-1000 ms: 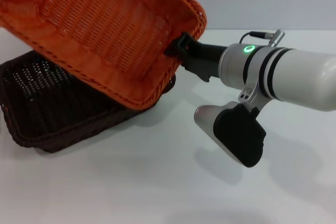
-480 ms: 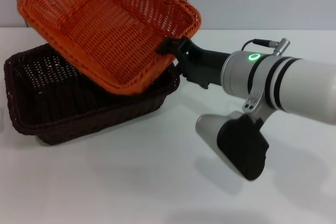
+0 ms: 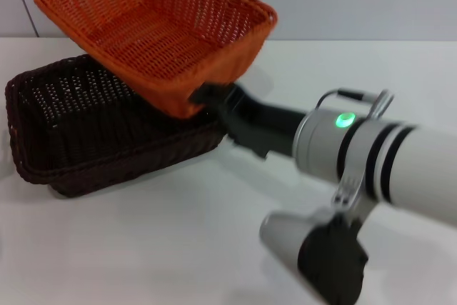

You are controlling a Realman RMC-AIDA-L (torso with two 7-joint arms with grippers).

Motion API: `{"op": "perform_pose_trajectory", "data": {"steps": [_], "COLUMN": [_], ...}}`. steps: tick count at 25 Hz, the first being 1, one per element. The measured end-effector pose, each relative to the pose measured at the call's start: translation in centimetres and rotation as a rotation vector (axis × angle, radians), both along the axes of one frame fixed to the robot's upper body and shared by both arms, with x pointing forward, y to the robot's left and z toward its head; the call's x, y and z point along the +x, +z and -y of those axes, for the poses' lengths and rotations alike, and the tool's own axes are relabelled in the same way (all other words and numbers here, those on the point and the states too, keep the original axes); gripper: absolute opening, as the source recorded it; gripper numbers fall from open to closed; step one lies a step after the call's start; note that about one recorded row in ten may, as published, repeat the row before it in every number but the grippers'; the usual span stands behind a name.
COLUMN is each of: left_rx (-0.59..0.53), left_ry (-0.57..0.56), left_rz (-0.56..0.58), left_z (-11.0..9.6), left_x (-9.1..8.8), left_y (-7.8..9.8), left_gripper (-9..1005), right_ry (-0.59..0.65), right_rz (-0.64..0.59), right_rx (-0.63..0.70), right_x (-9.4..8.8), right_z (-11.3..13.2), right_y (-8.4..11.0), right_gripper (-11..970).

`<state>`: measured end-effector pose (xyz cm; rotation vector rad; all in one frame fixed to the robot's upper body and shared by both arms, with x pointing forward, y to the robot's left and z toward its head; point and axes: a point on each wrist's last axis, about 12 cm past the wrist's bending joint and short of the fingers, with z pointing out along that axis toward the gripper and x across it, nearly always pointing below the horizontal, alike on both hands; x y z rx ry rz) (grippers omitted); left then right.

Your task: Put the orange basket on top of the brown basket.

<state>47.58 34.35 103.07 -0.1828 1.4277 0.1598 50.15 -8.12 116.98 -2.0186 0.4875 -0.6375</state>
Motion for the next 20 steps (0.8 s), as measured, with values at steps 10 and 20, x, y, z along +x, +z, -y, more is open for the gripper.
{"op": "perform_pose_trajectory", "data": {"steps": [10, 20], "left_rx": [0.006, 0.013], "left_ry": [0.021, 0.100], "left_rz": [0.014, 0.088], "left_z": [-0.5, -2.2], "left_x": [-0.6, -2.4], "left_y": [0.0, 0.7], "left_gripper": [637, 639], "right_ry": [0.038, -0.830], "right_rz": [-0.185, -0.217], "right_rx": [0.552, 1.757], "right_x": [-2.9, 6.0], "right_z": [-5.5, 10.6], "right_y": [0.4, 2.4], "right_gripper": [594, 593]}}
